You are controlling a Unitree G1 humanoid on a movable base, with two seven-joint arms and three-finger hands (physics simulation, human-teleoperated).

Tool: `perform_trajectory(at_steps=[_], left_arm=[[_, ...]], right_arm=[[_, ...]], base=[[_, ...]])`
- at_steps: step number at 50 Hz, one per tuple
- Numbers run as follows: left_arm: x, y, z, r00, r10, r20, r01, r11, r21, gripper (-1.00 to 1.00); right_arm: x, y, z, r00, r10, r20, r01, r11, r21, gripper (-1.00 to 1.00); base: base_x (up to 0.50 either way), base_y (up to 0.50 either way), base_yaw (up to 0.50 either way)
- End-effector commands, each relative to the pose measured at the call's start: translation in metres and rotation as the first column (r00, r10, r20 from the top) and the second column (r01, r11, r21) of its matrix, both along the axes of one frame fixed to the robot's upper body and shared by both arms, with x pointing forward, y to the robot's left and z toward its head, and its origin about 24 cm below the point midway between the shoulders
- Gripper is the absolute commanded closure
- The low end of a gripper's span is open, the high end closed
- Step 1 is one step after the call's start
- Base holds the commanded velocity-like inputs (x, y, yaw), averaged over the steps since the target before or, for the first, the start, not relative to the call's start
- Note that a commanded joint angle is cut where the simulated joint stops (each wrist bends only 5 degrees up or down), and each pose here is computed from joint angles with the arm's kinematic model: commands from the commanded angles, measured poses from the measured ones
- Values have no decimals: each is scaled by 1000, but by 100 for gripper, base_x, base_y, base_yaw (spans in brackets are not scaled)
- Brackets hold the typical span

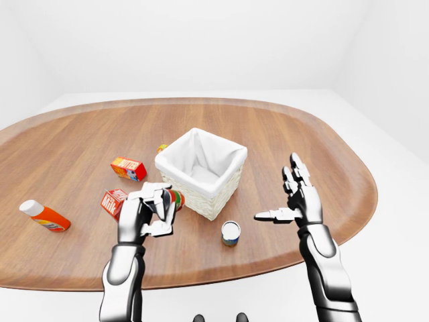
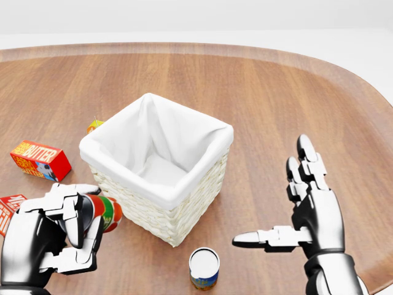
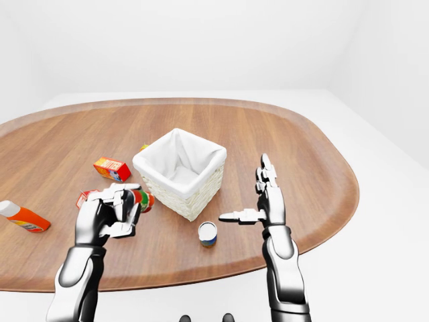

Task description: Pick up the tomato sauce, and put it in the basket.

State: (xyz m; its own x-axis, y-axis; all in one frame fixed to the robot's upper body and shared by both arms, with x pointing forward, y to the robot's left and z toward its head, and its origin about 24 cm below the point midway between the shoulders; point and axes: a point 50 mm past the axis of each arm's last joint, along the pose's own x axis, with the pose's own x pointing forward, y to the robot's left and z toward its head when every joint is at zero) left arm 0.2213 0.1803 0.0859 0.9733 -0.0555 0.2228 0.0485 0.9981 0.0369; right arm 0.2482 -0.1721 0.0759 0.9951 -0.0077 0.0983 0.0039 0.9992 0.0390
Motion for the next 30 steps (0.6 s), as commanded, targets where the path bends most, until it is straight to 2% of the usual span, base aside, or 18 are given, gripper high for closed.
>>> perform_trajectory(at_steps=[1, 10, 16, 26, 30], left_arm=[[-1, 0, 25, 998, 27, 60, -28, 999, 20, 100], [11, -8, 39, 997, 7, 80, -10, 999, 32, 100], [17, -14, 56, 988, -12, 154, 5, 999, 46, 100], [28, -19, 71, 976, -28, 215, 18, 998, 53, 100], [42, -22, 77, 974, -35, 224, 24, 998, 53, 100]], right_arm=[[1, 0, -2, 1000, 0, -11, 0, 1000, 1, -100], [3, -3, -2, 1000, -5, -10, 5, 1000, 5, -100], [3, -4, 1, 1000, -11, 5, 11, 1000, 6, -100], [4, -6, 1, 1000, -15, 4, 15, 1000, 9, -100], [3, -6, 2, 1000, -16, 8, 16, 1000, 9, -100]], base=[[0, 0, 0], [0, 0, 0], [0, 0, 0], [0, 0, 0], [0, 0, 0]])
